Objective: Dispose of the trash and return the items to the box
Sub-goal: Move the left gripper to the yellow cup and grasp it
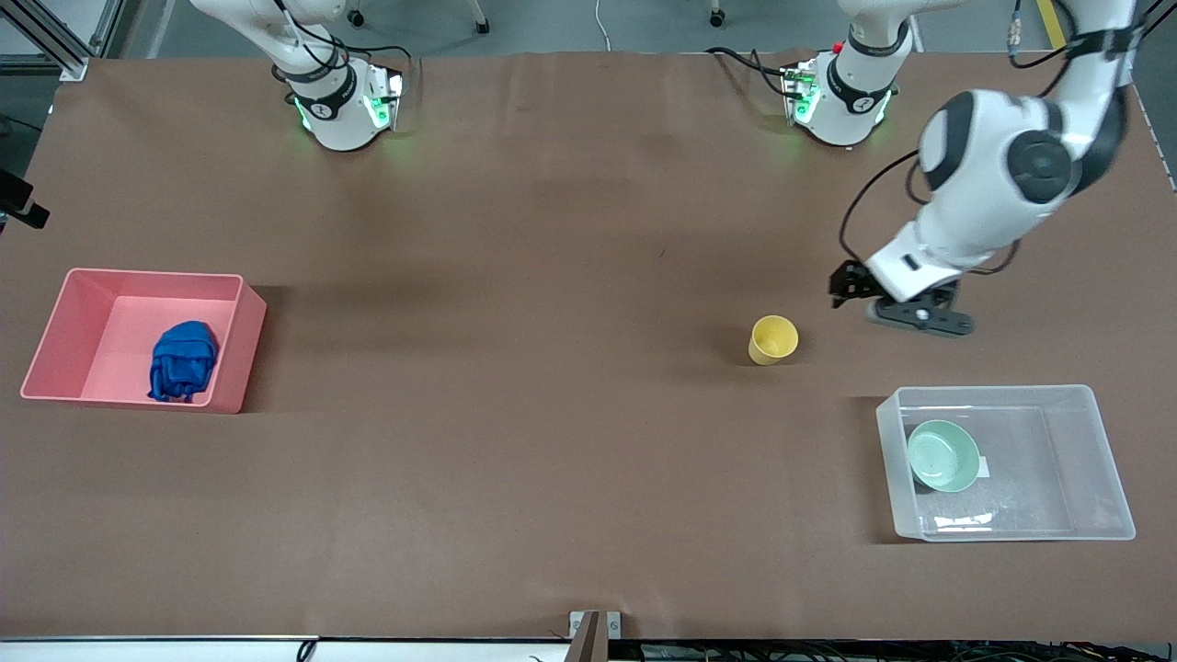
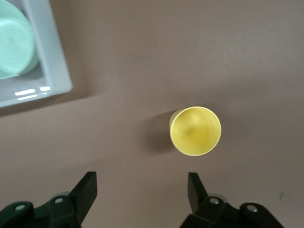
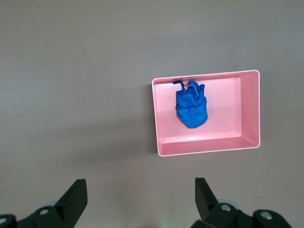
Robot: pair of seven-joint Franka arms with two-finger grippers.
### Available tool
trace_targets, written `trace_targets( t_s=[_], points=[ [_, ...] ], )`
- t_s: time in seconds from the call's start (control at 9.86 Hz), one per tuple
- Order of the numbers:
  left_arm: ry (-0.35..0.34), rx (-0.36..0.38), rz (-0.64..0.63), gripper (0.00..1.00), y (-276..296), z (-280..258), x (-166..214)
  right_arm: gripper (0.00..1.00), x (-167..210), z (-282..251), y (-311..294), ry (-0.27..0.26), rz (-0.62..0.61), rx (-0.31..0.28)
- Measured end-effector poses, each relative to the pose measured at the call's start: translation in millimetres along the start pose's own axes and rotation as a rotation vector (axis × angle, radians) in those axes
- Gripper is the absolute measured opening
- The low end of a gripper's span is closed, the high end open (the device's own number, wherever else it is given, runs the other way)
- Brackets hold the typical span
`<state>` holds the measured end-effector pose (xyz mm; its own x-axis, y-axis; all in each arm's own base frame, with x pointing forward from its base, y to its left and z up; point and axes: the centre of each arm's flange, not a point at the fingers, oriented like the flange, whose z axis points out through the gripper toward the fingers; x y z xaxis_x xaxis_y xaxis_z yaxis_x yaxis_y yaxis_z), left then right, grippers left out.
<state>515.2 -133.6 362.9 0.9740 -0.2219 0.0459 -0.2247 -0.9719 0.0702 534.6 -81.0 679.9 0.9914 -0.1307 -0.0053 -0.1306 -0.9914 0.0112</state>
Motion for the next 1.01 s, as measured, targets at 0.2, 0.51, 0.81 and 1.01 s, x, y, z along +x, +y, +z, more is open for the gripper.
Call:
trace_targets(
  t_s=[0.2,0.51,0.81,1.01],
  points=[
    [-0.002,-0.028,-0.002,0.85,11,47,-5,1.00,0,0,1,0.000,0.001,0.000],
    [0.002,-0.070,0.013,0.84,20,101,-1,1.00,0,0,2,0.000,0.003,0.000],
    [-0.017,-0.037,0.005,0.75,28,137,-1,1.00,0,0,3,0.000,0.005,0.000],
    [-0.016,-0.042,-0.008,0.45,29,149,0,1.00,0,0,3,0.000,0.005,0.000]
  ],
)
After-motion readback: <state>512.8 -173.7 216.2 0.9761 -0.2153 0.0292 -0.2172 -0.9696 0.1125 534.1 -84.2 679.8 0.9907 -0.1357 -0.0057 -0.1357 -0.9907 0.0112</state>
